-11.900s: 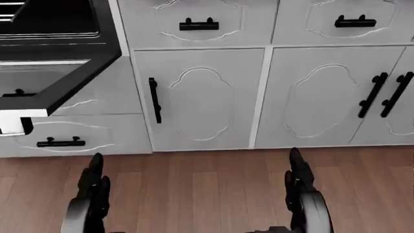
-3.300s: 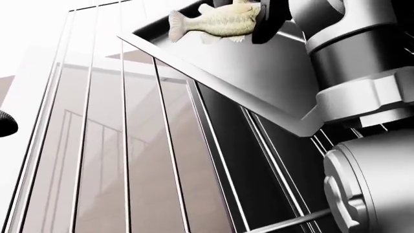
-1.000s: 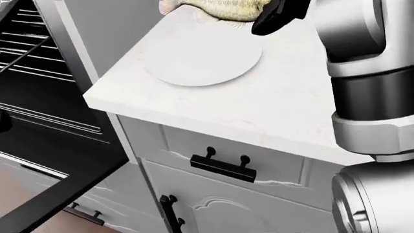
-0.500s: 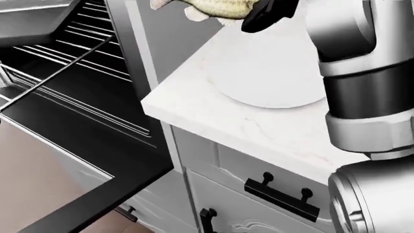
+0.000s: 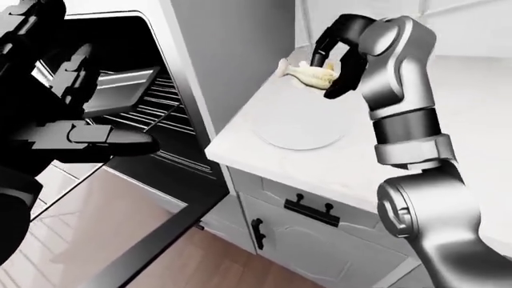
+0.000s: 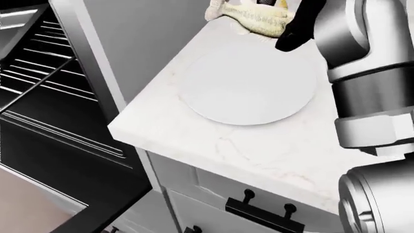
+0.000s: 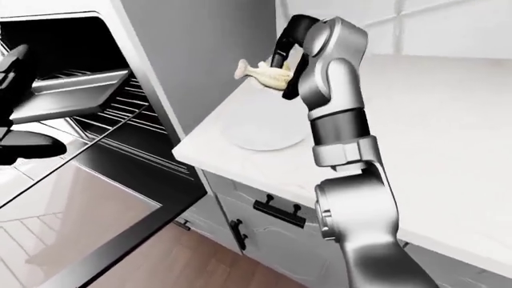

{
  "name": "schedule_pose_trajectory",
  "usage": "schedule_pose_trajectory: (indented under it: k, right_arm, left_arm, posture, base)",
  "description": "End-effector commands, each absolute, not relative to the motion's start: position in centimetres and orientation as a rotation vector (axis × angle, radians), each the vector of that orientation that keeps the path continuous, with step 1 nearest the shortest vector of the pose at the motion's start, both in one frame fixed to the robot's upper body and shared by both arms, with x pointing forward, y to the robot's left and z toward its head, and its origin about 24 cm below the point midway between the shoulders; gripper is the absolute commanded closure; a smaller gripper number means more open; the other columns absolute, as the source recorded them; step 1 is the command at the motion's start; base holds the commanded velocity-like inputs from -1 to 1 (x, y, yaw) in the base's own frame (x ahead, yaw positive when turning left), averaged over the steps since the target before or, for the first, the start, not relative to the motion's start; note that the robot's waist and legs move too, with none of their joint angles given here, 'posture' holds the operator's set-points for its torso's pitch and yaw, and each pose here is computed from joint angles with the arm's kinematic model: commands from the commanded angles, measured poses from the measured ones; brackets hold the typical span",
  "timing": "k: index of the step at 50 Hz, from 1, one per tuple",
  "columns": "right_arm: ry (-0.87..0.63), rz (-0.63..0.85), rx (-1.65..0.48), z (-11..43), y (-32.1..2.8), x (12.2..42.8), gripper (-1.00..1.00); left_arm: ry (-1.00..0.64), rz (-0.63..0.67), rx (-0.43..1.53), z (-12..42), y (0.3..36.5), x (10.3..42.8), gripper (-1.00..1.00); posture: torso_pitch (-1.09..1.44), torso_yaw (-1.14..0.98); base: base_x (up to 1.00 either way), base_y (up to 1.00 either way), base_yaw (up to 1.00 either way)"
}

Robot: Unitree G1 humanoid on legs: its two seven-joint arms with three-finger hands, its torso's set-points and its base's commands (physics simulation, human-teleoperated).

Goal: Pick the fish from the top rack in the oven and place it on the plate on the counter.

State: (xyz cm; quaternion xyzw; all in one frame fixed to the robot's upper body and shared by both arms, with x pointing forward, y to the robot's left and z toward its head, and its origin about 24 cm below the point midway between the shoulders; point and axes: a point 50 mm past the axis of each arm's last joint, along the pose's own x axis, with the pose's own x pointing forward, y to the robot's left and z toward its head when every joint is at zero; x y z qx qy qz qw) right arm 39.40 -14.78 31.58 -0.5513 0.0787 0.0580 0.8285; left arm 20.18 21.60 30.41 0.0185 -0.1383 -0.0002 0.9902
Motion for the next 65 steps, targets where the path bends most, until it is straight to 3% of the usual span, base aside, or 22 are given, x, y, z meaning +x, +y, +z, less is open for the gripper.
schedule_pose_trajectory:
  k: [1, 20, 43, 47, 52, 59, 64, 65]
  right_arm:
    - [-0.068, 0.042, -1.179, 36.4, -13.3, 37.9, 0.98]
    - [-0.029, 0.143, -1.239, 33.4, -9.7, 39.6, 1.0]
    - [0.056, 0.159, -1.294, 31.4, -10.2, 40.0, 1.0]
    - [0.072, 0.139, -1.299, 31.4, -10.6, 40.1, 0.74]
    - [0.09, 0.088, -1.314, 31.3, -11.2, 40.6, 0.79]
    - [0.112, 0.04, -1.334, 30.5, -11.7, 41.3, 0.7]
    - [0.105, 0.029, -1.333, 30.4, -11.6, 41.5, 0.51]
    - [0.1, 0.029, -1.331, 30.4, -11.5, 41.5, 0.4]
  left_arm:
    - [-0.344, 0.026, 0.035, 31.5, 21.9, 19.7, -1.0]
    - [-0.342, 0.029, 0.031, 31.2, 22.2, 19.8, -1.0]
    - [-0.34, 0.032, 0.031, 31.2, 22.3, 19.9, -1.0]
    - [-0.341, 0.036, 0.031, 31.3, 22.3, 20.0, -1.0]
    - [-0.342, 0.035, 0.03, 31.3, 22.3, 20.0, -1.0]
    - [-0.34, 0.037, 0.026, 31.2, 22.4, 19.9, -1.0]
    - [-0.341, 0.038, 0.026, 31.2, 22.5, 19.8, -1.0]
    - [-0.34, 0.037, 0.025, 31.1, 22.5, 19.9, -1.0]
  posture:
    - [-0.16, 0.0]
    - [-0.16, 0.0]
    - [-0.16, 0.0]
    - [-0.16, 0.0]
    - [-0.16, 0.0]
    - [-0.16, 0.0]
    - [-0.16, 0.0]
    - [-0.16, 0.0]
  base:
    - [0.0, 0.0, 0.0]
    - [0.0, 0.0, 0.0]
    - [0.0, 0.0, 0.0]
    - [0.0, 0.0, 0.0]
    - [0.0, 0.0, 0.0]
    - [0.0, 0.0, 0.0]
    - [0.0, 0.0, 0.0]
    - [0.0, 0.0, 0.0]
